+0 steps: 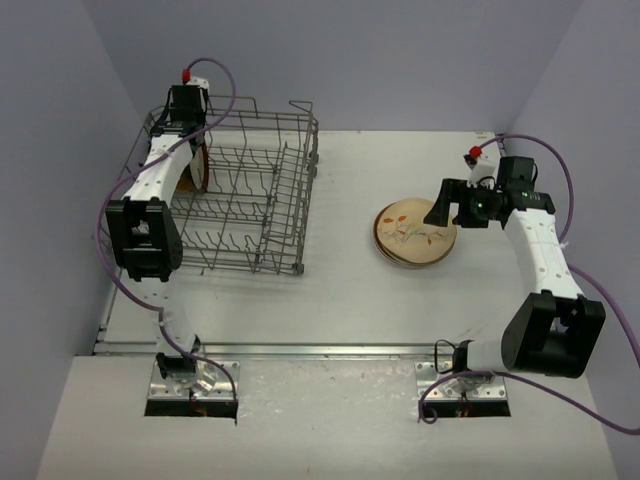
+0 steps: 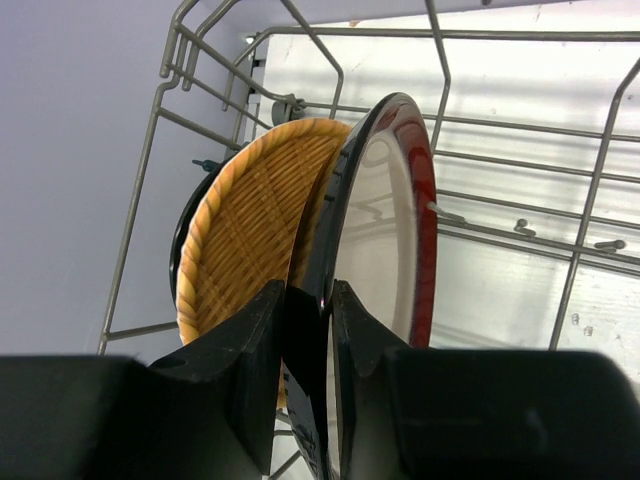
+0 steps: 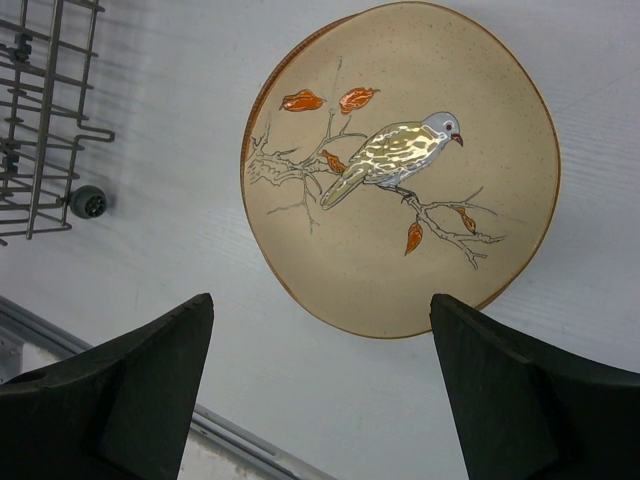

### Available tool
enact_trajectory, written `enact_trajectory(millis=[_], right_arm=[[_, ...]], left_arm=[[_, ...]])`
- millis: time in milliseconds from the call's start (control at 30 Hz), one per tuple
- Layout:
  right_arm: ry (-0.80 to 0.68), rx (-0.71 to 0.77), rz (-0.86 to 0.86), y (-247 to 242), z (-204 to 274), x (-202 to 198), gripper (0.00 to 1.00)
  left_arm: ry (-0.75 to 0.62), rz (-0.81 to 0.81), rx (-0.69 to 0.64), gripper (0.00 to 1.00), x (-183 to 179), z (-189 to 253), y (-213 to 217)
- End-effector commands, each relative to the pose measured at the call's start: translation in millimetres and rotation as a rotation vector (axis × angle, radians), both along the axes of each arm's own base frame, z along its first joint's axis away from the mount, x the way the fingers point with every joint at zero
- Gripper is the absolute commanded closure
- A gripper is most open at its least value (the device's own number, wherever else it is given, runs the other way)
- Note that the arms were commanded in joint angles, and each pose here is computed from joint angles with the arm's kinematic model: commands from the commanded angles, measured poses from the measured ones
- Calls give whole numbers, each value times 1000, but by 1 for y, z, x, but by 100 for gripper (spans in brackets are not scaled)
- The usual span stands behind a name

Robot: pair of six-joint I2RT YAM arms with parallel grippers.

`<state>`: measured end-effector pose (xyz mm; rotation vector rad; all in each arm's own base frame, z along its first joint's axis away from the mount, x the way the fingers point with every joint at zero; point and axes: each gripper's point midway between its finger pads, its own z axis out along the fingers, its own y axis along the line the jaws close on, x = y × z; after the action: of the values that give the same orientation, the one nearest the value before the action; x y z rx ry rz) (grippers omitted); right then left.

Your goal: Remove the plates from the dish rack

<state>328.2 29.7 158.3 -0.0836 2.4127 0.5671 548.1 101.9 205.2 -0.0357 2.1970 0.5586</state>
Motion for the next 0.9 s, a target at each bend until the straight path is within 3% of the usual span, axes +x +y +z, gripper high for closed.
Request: enact_trajectory(millis=[0,500,867], right_arm=[[-61,5,12,3,16,6,12],[-114,73,33,16,43,16,12],[-126,146,60,33,51,25,12]], left_arm=[[73,47,42,100,-16,-13,8],[-214,32,43,100,-19,137,3],[-362,17,-48,100,-42,194,-10]])
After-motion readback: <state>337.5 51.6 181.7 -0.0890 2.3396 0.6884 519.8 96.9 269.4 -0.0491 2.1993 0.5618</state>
